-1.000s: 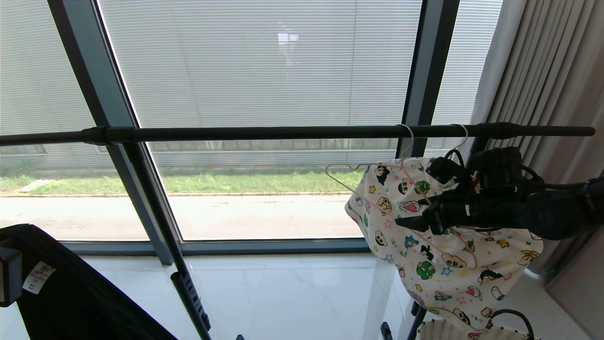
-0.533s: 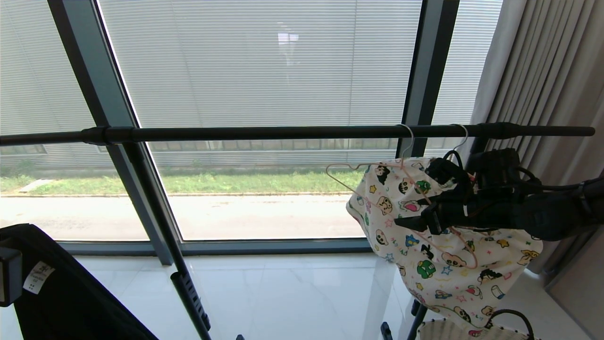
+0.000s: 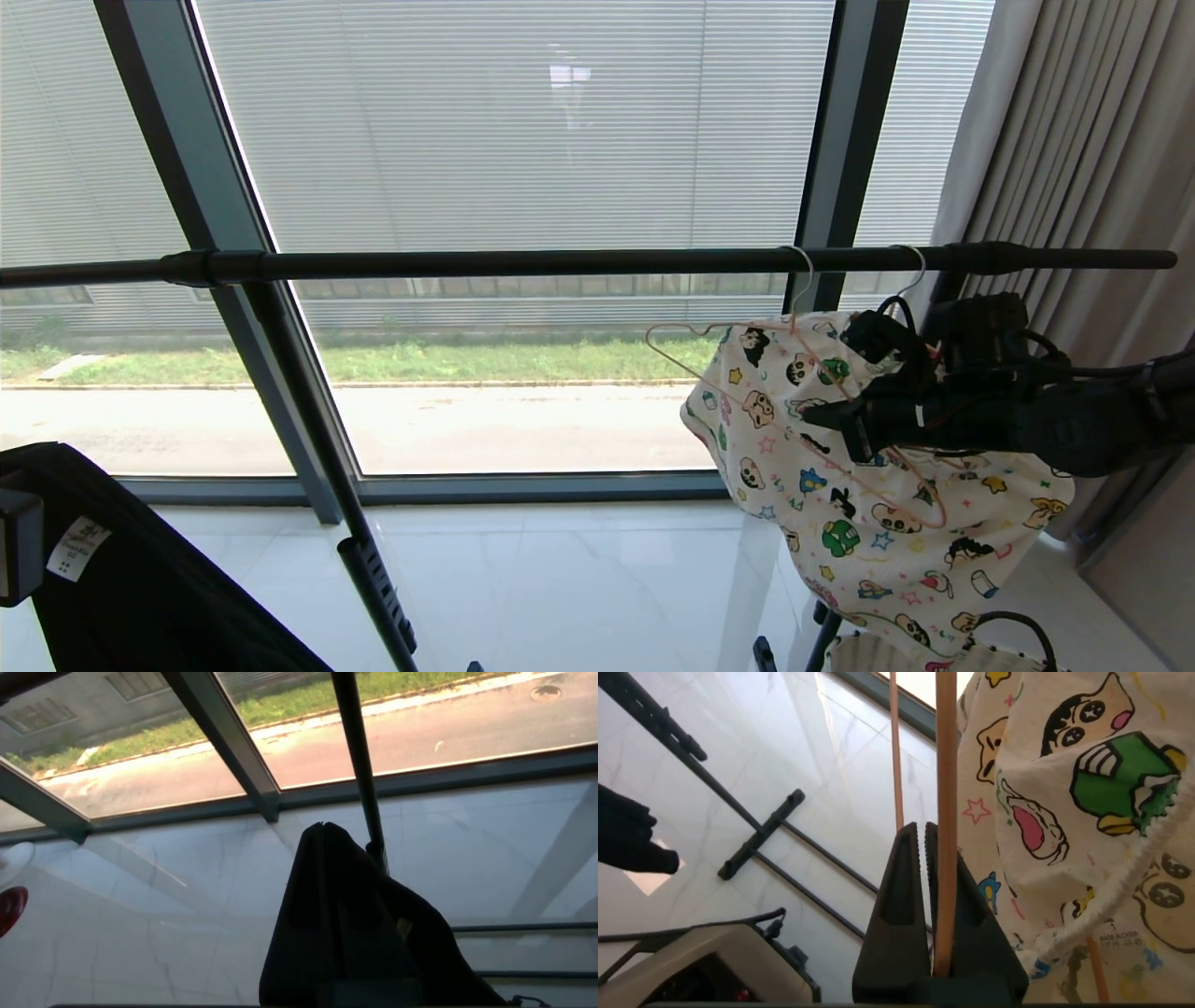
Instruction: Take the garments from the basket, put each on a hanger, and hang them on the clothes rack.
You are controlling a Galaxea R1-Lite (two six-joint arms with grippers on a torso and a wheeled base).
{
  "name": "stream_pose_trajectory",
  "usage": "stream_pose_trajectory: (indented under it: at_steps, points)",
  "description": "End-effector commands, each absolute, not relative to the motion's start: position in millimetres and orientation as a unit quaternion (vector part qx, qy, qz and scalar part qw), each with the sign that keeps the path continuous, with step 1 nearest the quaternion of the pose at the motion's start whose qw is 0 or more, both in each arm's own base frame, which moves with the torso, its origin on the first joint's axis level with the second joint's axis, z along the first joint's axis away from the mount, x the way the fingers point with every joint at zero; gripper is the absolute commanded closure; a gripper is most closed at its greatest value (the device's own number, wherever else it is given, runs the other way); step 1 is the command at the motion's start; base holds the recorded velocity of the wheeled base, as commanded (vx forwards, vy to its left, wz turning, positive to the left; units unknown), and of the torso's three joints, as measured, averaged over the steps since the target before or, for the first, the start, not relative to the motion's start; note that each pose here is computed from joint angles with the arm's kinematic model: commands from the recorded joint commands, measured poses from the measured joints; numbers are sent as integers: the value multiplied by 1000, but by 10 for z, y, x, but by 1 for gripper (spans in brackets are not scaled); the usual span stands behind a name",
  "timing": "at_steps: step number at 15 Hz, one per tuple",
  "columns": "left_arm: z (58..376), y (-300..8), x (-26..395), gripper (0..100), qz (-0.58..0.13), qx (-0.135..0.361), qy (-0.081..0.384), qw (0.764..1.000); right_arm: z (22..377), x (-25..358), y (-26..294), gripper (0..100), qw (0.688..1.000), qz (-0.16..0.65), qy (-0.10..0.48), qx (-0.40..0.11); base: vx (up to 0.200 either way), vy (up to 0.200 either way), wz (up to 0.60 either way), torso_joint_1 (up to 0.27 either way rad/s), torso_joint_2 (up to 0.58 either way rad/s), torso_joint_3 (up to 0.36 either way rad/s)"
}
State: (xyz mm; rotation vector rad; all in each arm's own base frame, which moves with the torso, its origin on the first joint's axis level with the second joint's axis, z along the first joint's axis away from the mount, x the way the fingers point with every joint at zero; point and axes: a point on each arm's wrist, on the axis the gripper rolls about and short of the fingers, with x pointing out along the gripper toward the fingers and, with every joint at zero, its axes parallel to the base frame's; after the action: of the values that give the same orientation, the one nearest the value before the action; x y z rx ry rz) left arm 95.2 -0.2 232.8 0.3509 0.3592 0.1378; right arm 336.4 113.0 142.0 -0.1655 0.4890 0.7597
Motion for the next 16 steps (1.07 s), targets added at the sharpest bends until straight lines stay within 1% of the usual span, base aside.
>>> stream_pose_trajectory:
  at_steps: [1, 4, 8, 10, 16]
  points:
    - [2327, -2, 955, 100, 68, 174, 178, 966, 1437, 3359, 1132, 100, 897, 367, 232, -81, 0, 0, 0, 0, 0, 0]
    - [2335, -2, 948, 100, 69, 173, 176, 967, 1453, 3358, 1132, 100, 898, 367, 228, -81, 0, 0, 0, 0, 0, 0]
    - [2342, 0, 919, 100, 70, 173, 171, 968, 1619, 3333, 1123, 100, 910, 363, 183, -84, 0, 0, 0, 0, 0, 0]
    - [2342, 0, 919, 100, 70, 173, 171, 968, 1674, 3291, 1110, 100, 912, 363, 170, -85, 0, 0, 0, 0, 0, 0]
    - [2353, 2, 890, 100, 71, 171, 165, 969, 1879, 2933, 998, 100, 926, 348, 117, -92, 0, 0, 0, 0, 0, 0]
